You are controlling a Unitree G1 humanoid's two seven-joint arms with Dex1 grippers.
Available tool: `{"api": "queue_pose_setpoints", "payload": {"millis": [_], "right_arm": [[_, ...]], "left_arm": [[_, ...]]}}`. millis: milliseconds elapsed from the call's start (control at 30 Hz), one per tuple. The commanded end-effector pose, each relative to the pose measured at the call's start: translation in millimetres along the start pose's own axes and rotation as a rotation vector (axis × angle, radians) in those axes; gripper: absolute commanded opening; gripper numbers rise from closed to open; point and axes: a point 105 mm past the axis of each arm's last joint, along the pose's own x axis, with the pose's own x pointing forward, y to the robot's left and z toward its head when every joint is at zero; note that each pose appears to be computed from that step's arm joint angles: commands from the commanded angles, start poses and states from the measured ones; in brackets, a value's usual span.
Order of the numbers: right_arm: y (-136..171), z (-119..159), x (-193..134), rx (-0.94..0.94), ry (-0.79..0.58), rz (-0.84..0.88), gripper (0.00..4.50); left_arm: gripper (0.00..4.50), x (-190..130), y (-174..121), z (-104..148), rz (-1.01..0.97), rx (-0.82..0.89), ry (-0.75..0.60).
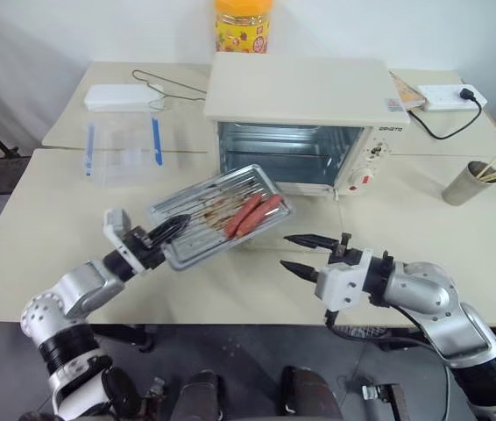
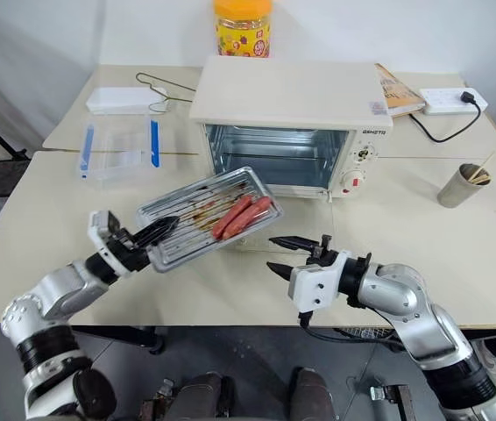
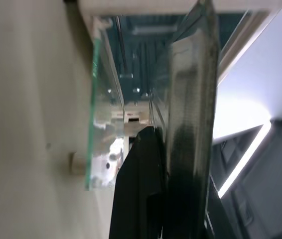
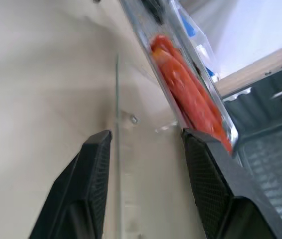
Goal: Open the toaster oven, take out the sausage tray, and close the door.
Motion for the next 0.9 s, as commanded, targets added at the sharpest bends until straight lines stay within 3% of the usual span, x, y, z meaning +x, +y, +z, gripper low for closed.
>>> {"api": "queue_pose_setpoints", "payload": {"millis": [33, 100, 300, 467, 700, 900], "right_arm": [[-10.0, -4.4, -29.1, 0.250, -0.027, -0.071, 2.33], [-12.1, -32.3, -57.4, 0.451, 0.043, -0.143, 1.94], [-10.0, -60.3, -85.5, 0.574, 0.115, -0.145, 0.04], [-6.6, -90.9, -90.2, 0.679, 0.182, -0.160, 0.04], [-2.0, -124.3, -91.2, 0.771, 0.262, -0.160, 0.04], [-5.6, -124.8, -75.4, 0.806, 0.154, -0.120, 0.04]], "left_arm": [[0.00, -18.9, -23.6, 6.0, -0.100, 0.038, -0.094], [0.00, -42.0, -24.4, 5.6, -0.114, 0.062, -0.174], [0.00, -81.4, -21.3, -8.0, -0.105, 0.089, -0.284], [0.00, -104.9, -22.0, -1.8, -0.119, 0.096, -0.458], [0.00, -109.0, -25.5, 2.6, -0.152, 0.083, -0.618], [0.00, -100.1, -21.9, 2.9, -0.144, 0.039, -0.651]]}}
